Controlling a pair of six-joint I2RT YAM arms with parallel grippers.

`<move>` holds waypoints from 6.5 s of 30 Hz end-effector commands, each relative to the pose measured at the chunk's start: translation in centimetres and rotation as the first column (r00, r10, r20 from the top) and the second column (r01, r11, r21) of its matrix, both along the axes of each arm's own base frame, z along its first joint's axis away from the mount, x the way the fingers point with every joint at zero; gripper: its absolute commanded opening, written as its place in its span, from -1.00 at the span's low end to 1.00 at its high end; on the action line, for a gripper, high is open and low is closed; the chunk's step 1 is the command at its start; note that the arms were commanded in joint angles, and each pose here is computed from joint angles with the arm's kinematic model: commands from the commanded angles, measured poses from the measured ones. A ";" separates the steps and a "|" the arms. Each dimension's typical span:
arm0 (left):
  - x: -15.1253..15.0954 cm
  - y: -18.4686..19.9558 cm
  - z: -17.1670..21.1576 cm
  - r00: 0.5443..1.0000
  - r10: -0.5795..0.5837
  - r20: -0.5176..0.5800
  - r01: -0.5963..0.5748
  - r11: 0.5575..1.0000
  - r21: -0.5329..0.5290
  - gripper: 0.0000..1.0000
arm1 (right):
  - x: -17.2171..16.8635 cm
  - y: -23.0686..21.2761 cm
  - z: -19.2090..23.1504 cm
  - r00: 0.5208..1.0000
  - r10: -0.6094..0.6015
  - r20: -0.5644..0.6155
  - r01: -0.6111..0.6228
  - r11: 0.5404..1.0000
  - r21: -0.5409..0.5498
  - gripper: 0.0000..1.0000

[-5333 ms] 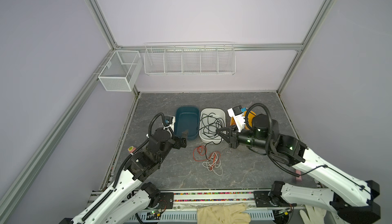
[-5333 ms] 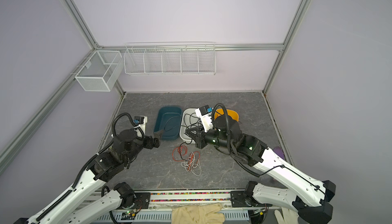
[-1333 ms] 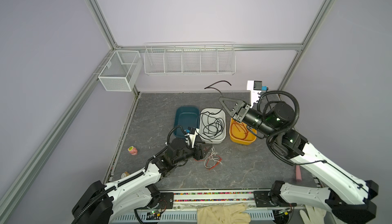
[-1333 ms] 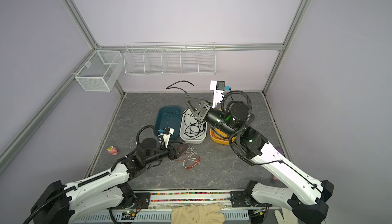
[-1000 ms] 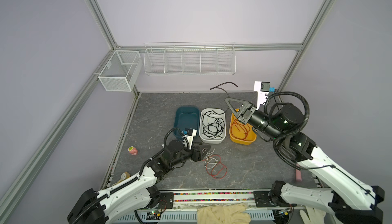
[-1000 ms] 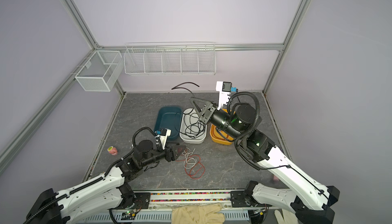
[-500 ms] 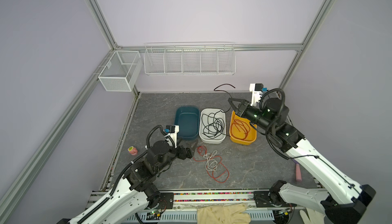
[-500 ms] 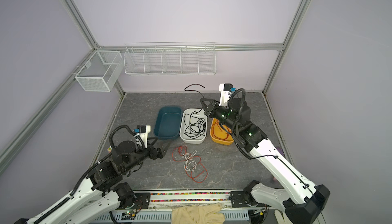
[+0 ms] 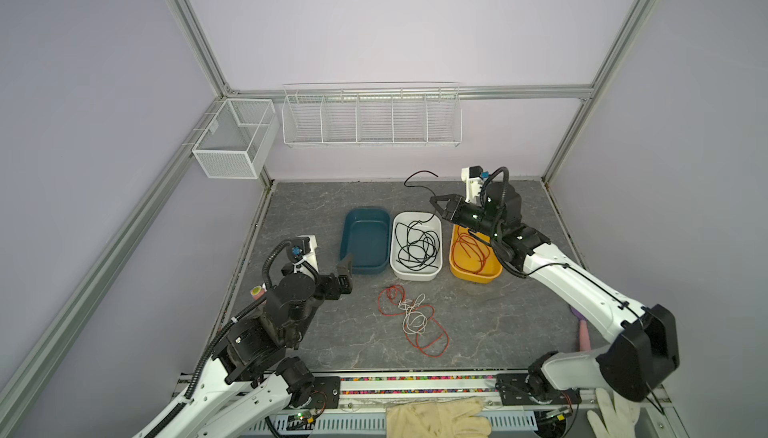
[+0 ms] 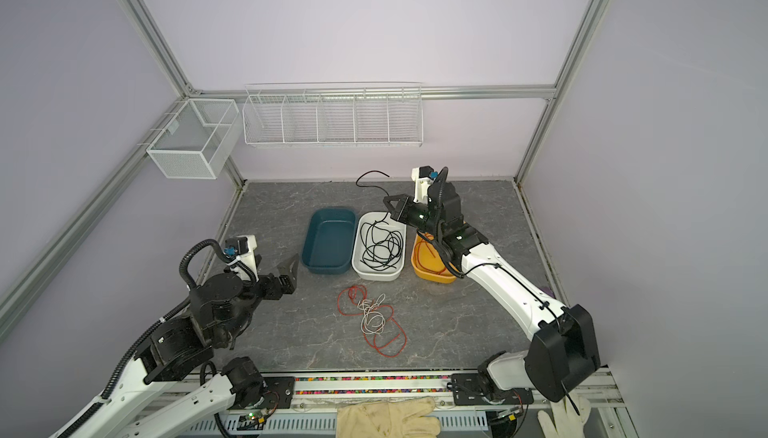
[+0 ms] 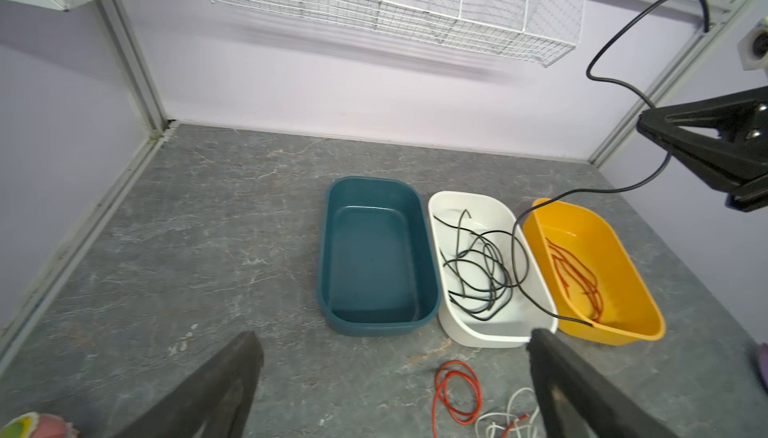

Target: Untangle the cables

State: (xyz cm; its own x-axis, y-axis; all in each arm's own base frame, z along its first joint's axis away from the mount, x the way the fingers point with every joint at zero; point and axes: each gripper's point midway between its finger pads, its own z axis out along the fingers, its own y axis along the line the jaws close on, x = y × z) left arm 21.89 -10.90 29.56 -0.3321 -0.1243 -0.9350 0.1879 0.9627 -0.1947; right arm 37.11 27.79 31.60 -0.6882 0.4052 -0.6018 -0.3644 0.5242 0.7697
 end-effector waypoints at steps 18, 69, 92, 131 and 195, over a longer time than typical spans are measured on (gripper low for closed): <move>0.4 1.3 -3.5 0.999 0.035 -0.004 -0.033 0.984 0.173 0.99 | 5.5 1.1 -14.4 0.975 -0.075 -0.210 0.049 0.991 -0.125 -0.86; -0.2 0.1 -3.6 0.999 -0.054 0.000 0.053 0.987 0.154 0.99 | -0.3 -0.3 -15.4 0.934 -0.154 -0.322 -0.011 0.888 -0.459 -0.03; -0.5 -1.5 -4.3 0.989 -0.139 -0.047 0.145 0.976 0.164 0.99 | -17.2 -3.3 -22.0 0.951 -0.005 -0.311 -0.211 0.723 -0.657 0.28; -0.6 -1.9 -4.7 0.985 -0.161 -0.056 0.168 0.971 0.171 0.99 | -15.8 0.2 -28.0 0.968 0.086 -0.234 -0.238 0.606 -0.759 -0.36; -8.1 -12.6 -5.3 0.606 -0.795 0.016 0.795 0.606 -0.015 0.99 | -17.3 -3.3 0.9 0.936 0.085 0.340 0.091 0.878 -0.470 -0.86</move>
State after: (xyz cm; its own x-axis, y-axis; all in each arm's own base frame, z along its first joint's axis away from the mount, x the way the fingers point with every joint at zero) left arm 15.50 -22.21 22.17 -0.4232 0.1940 -0.8850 0.7825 0.5707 -0.2490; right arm 19.80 24.24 31.15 -0.4201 -0.0083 -0.9074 -0.5442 0.8025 0.2446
